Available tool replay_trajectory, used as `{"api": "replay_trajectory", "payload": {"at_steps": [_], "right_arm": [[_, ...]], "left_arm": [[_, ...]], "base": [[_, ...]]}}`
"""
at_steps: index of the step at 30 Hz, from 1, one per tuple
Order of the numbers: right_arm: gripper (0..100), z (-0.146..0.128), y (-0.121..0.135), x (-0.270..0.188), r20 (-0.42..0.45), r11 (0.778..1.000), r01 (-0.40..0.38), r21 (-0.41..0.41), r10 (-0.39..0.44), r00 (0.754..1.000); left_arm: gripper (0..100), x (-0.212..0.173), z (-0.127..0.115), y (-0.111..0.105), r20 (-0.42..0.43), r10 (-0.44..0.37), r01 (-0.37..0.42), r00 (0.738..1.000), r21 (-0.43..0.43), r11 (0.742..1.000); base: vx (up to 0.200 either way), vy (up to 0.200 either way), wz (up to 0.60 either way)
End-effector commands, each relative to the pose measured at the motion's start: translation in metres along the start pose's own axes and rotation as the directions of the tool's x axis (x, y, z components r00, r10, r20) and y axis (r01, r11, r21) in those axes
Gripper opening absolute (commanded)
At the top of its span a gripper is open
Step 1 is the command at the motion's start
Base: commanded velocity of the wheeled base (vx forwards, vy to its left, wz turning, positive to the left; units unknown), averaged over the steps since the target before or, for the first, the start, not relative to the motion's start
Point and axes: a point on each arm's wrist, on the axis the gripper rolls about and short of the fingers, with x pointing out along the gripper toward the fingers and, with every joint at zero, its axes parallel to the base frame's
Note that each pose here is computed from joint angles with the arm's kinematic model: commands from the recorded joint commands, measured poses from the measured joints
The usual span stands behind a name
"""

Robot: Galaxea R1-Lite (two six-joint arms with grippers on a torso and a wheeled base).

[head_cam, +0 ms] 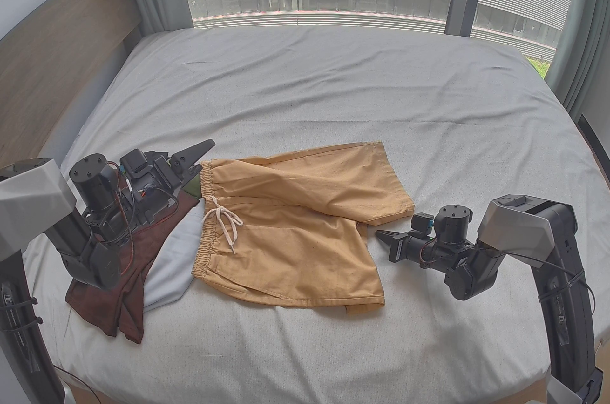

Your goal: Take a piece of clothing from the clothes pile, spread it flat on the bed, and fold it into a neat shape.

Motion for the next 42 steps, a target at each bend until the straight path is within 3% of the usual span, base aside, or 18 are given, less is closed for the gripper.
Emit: {"api": "replay_trajectory", "payload": {"at_steps": [1,2,15,22,23,42], "right_arm": [[0,0.001,0.003,0.004,0.003,1.000,-0.011,-0.006,0.011,1.000],[100,0.002,0.004,0.008,0.003,1.000,-0.017,-0.010,0.017,1.000],[100,0.004,0.020,0.035,0.000,0.998,-0.059,-0.025,0.059,0.998],[100,0.000,0.016,0.044,0.018,0.999,-0.036,-0.030,0.037,0.999],[0,0.000,0.017,0.044,0.020,0.999,-0.036,-0.031,0.037,0.999],[0,0.007,0.020,0.024,0.065,0.999,-0.041,-0.010,0.042,0.997]], "left_arm": [[100,0.000,-0.001,0.000,-0.002,-0.001,0.001,1.000,-0.001,1.000],[100,0.000,-0.001,0.001,-0.002,0.001,-0.001,1.000,-0.002,1.000],[100,0.000,-0.001,0.001,-0.002,0.001,-0.001,1.000,-0.002,1.000],[100,0.000,-0.001,0.001,-0.002,0.002,-0.002,1.000,-0.003,1.000],[100,0.000,-0.001,0.001,-0.002,0.002,-0.002,1.000,-0.003,1.000],[100,0.001,-0.005,0.003,-0.013,0.008,-0.008,1.000,-0.009,1.000]], "base": [[0.000,0.000,0.00],[0.000,0.000,0.00],[0.000,0.000,0.00],[0.000,0.000,0.00],[0.000,0.000,0.00],[0.000,0.000,0.00]]}}
